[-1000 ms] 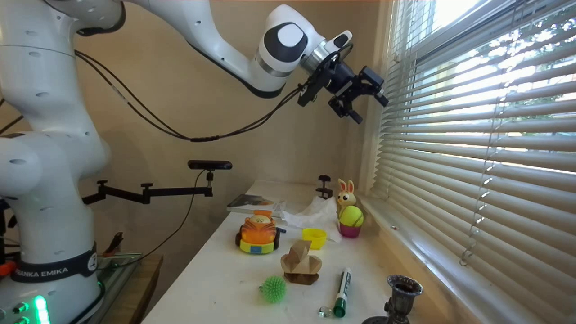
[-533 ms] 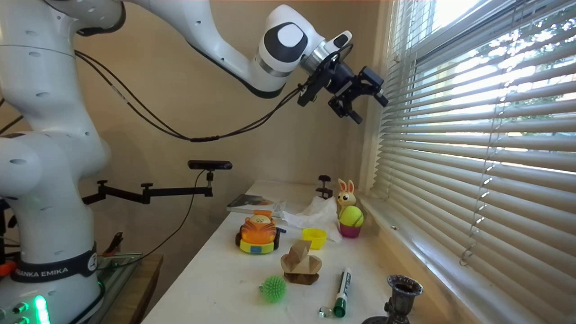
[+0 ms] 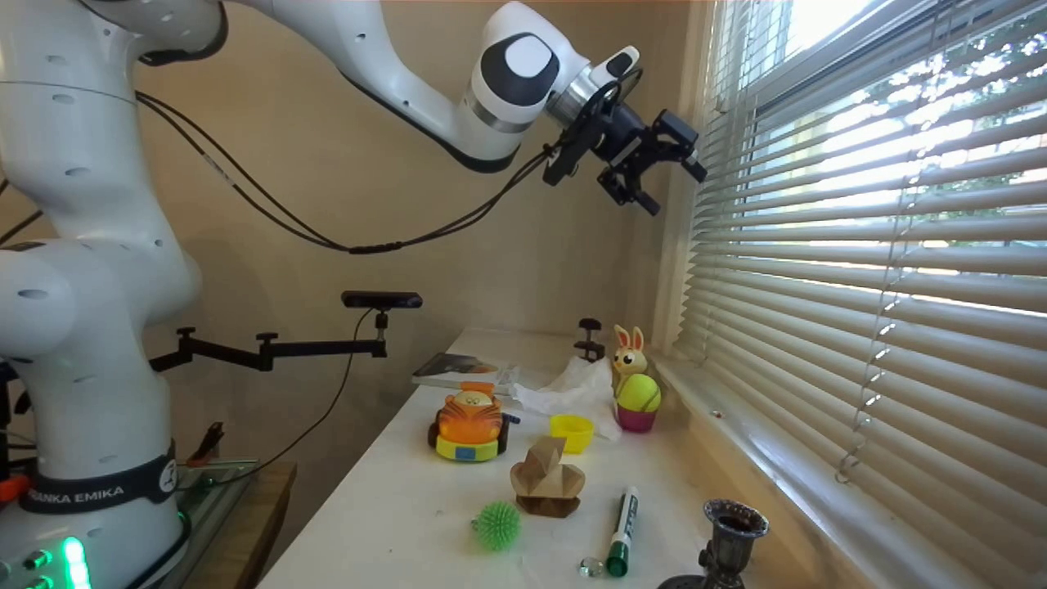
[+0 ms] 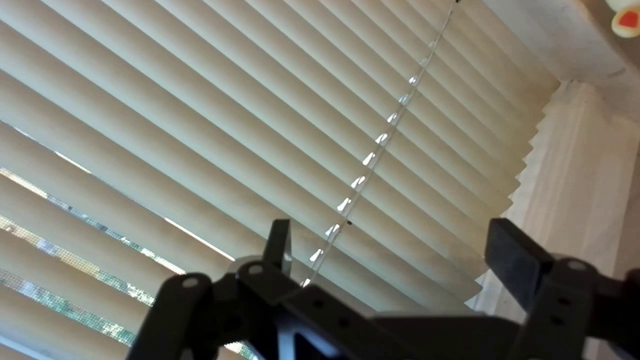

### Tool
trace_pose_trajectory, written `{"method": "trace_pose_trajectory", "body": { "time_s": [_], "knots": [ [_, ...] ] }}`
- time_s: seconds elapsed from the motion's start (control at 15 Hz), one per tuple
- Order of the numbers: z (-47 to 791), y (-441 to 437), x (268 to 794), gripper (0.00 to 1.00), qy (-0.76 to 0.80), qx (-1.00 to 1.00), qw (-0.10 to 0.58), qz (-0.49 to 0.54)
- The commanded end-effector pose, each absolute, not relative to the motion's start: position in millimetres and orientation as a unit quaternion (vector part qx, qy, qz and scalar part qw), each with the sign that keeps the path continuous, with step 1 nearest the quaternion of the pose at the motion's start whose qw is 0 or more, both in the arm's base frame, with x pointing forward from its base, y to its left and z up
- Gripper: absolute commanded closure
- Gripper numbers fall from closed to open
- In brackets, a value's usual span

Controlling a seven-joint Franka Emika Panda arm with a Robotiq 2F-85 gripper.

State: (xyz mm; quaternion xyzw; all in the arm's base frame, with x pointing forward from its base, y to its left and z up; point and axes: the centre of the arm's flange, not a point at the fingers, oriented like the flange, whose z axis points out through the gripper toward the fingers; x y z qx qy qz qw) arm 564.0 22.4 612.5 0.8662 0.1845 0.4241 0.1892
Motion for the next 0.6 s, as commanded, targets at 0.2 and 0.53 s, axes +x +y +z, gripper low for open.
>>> {"method": "trace_pose_trajectory", "body": {
  "time_s": [0.2,0.53],
  "knots": [
    [628,24,565,0.00,0.196,0.855,0.205,0.434],
    [641,25,570,0.00,0.197,0.847,0.211,0.447]
  ]
}}
